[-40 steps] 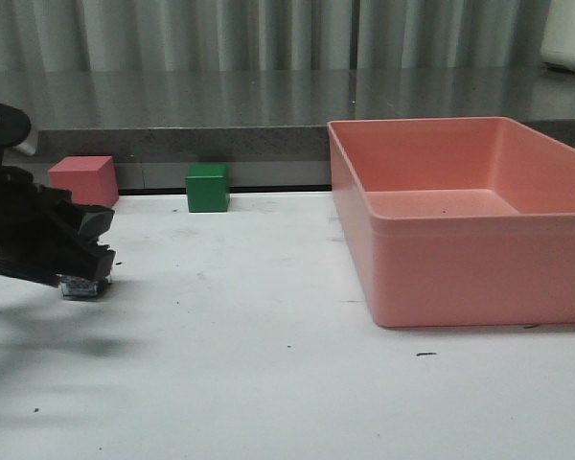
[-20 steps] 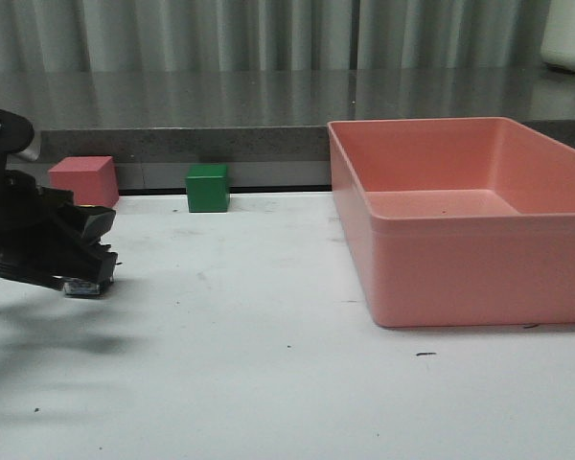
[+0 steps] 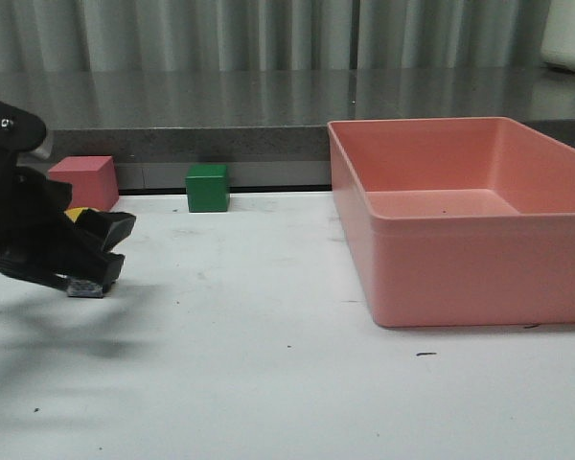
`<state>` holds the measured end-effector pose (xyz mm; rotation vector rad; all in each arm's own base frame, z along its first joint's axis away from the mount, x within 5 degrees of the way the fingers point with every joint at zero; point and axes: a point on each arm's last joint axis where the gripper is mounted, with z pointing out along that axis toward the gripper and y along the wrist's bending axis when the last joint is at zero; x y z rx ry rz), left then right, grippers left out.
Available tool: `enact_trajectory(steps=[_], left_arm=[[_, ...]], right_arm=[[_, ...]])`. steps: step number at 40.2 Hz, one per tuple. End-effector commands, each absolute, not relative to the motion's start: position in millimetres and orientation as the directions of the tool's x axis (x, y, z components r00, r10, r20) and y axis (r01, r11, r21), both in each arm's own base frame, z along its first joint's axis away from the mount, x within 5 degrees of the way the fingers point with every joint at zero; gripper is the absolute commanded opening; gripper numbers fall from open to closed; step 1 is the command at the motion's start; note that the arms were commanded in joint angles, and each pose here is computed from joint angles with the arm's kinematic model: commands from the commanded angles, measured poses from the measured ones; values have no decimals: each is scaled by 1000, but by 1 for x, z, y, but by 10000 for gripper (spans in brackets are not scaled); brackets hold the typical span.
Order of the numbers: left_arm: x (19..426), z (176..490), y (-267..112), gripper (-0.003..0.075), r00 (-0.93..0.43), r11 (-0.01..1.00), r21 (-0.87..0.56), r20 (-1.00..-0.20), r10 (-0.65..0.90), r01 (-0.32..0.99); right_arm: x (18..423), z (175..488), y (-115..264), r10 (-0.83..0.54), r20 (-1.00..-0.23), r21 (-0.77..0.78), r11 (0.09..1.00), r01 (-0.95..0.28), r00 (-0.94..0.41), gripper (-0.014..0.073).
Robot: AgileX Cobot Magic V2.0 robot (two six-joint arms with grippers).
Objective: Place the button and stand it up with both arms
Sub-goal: 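Lower the button upright onto the table with the left gripper, then open the left gripper and withdraw it upward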
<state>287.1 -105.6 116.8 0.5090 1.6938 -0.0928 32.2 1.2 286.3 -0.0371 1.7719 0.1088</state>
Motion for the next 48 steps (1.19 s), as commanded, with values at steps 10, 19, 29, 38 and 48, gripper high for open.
enact_trajectory(steps=[10, 19, 29, 38, 48], left_arm=[[277, 226, -94, 495, 272, 971, 142, -958, 86, 193], [245, 272, -84, 495, 105, 964, 96, -992, 72, 247], [180, 323, -60, 489, 23, 961, -79, -996, -89, 267], [126, 339, -48, 261, -28, 931, -89, -996, -85, 353], [86, 341, -39, -14, -55, 907, -84, -996, -67, 412]], right_arm=[[33, 302, 1, 24, -994, 33, 996, -85, -103, -69], [33, 302, 1, 24, -994, 33, 996, -85, -103, -69], [33, 302, 1, 24, -994, 33, 996, -85, -103, -69], [33, 302, 1, 24, -994, 33, 996, -85, -103, -69], [33, 302, 1, 24, -994, 33, 996, -85, -103, -69]])
